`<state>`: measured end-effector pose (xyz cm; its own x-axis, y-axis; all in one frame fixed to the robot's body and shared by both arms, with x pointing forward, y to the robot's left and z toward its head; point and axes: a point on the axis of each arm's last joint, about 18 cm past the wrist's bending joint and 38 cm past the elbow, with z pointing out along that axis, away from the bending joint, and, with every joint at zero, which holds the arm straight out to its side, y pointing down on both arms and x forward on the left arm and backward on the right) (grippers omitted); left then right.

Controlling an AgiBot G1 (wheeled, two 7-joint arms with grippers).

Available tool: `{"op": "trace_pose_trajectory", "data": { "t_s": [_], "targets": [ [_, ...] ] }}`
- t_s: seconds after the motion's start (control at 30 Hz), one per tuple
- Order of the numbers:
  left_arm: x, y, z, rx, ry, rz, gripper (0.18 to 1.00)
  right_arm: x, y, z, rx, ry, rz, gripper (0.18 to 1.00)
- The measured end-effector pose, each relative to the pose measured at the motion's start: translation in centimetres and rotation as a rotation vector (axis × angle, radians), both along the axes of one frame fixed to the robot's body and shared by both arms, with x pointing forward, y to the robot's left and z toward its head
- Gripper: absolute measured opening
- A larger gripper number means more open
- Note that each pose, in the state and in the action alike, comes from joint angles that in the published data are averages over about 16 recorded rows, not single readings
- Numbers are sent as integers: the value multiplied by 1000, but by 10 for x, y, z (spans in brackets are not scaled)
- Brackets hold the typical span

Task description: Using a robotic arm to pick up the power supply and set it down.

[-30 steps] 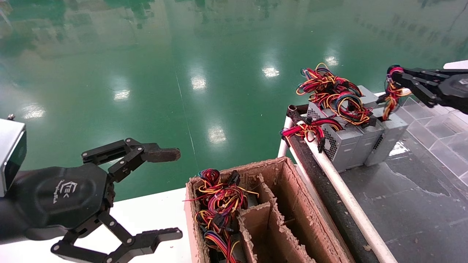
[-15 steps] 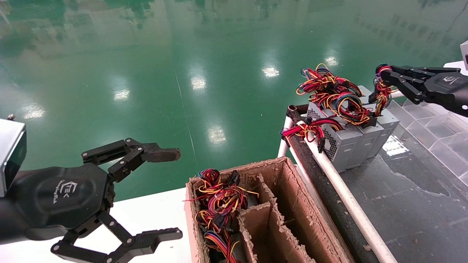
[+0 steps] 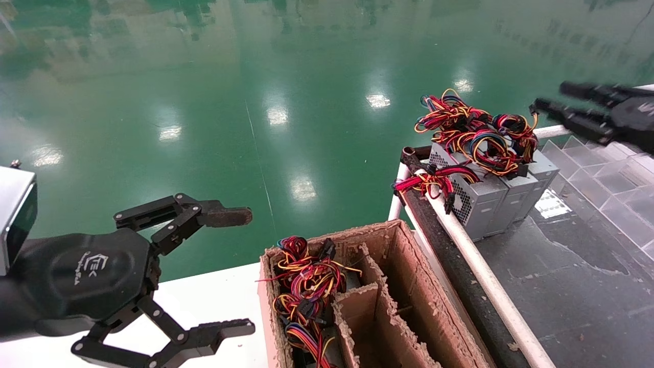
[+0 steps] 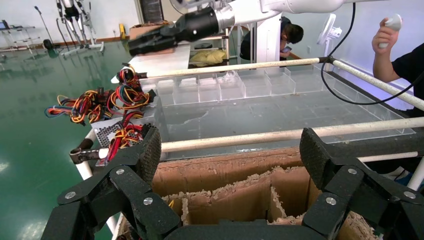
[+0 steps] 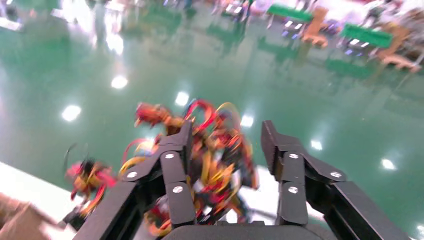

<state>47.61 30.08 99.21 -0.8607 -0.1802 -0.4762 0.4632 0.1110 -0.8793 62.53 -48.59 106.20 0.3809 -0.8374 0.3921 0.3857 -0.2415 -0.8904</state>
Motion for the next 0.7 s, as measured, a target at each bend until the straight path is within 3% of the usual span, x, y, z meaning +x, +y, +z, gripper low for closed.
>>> {"op": "trace_pose_trajectory", "data": {
  "t_s": [0.3,0.7],
  "targets": [
    [0,0,0,0,0,0,1001,-8,5,7,24,-45,45,649],
    [0,0,0,0,0,0,1001,-22,37,3,-23,-63,184,881]
  ]
}}
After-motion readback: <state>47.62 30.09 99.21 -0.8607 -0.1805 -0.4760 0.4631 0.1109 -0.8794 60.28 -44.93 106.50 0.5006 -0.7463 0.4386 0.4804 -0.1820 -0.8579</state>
